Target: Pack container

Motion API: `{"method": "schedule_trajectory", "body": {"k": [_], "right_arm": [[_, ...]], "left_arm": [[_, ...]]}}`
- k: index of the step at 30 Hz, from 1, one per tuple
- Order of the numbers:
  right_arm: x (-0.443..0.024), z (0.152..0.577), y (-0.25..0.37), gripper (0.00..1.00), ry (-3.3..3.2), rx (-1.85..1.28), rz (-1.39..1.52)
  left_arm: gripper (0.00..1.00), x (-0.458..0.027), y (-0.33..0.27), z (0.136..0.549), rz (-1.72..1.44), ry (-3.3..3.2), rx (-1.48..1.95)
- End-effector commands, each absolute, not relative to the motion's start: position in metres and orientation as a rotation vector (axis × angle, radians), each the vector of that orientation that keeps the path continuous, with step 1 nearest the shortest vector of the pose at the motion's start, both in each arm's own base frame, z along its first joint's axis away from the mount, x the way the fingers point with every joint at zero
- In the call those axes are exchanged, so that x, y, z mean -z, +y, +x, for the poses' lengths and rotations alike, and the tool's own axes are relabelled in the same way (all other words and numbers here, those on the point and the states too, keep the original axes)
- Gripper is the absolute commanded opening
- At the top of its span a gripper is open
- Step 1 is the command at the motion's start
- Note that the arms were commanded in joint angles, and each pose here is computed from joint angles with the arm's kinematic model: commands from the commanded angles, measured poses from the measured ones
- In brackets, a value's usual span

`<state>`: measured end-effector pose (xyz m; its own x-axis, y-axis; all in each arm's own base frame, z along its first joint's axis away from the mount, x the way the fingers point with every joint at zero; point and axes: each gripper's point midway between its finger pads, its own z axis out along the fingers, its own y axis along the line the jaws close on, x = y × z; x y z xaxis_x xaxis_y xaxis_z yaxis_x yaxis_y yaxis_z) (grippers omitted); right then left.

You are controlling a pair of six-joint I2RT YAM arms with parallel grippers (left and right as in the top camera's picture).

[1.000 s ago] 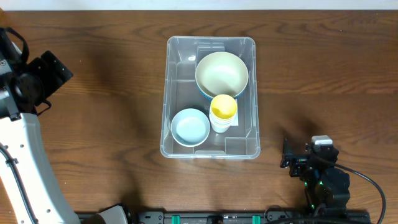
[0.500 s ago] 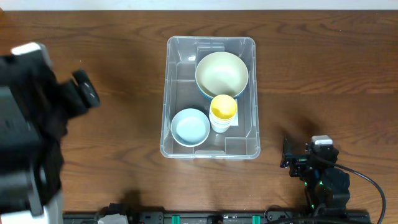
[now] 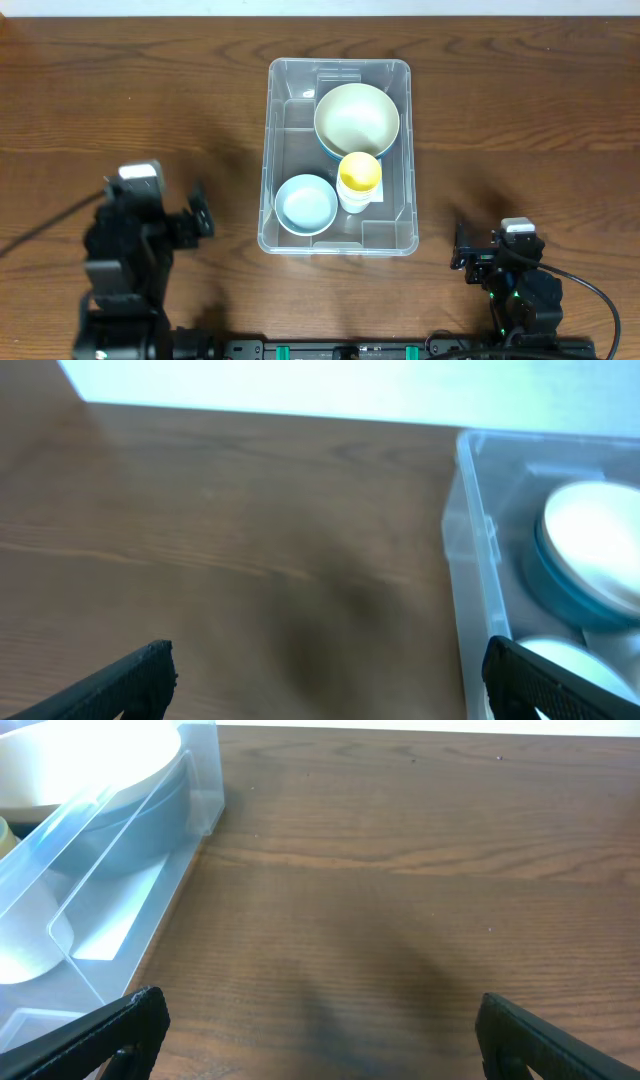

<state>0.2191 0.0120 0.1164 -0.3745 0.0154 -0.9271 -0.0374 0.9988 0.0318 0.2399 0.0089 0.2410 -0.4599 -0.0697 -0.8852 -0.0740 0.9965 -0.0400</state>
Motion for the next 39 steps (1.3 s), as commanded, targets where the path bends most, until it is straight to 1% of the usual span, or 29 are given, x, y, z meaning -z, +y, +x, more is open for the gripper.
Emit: {"method": "schedule_trajectory", "body": {"k": [1,6,13,21,31,39], "right_arm": [[-0.117,0.219,0.010,0.99,1.949,-0.052,0.002],[-0.117,0.219,0.010,0.99,1.949,-0.053,0.001],[-0.117,0.219,0.010,0.99,1.949,-0.052,0.002],[-0.117,0.219,0.010,0.99,1.949,-0.053,0.001],[-0.117,0.219,0.010,0.99,1.949,-0.053,0.001],[-0.117,0.219,0.010,0.99,1.949,-0.052,0.001]], "left_arm": [[0.98,-0.214,-0.005,0.232,-0.035,2.051,0.068],[0.98,-0.171,-0.013,0.222,-0.021,2.072,0.116],[0.98,-0.139,-0.013,0.212,-0.045,2.052,0.133],[0.98,-0.121,-0.013,0.210,-0.045,2.066,0.132],[0.98,-0.084,-0.019,0.206,-0.019,2.121,0.150],[0.98,-0.085,-0.021,0.207,-0.007,2.105,0.155]]}}
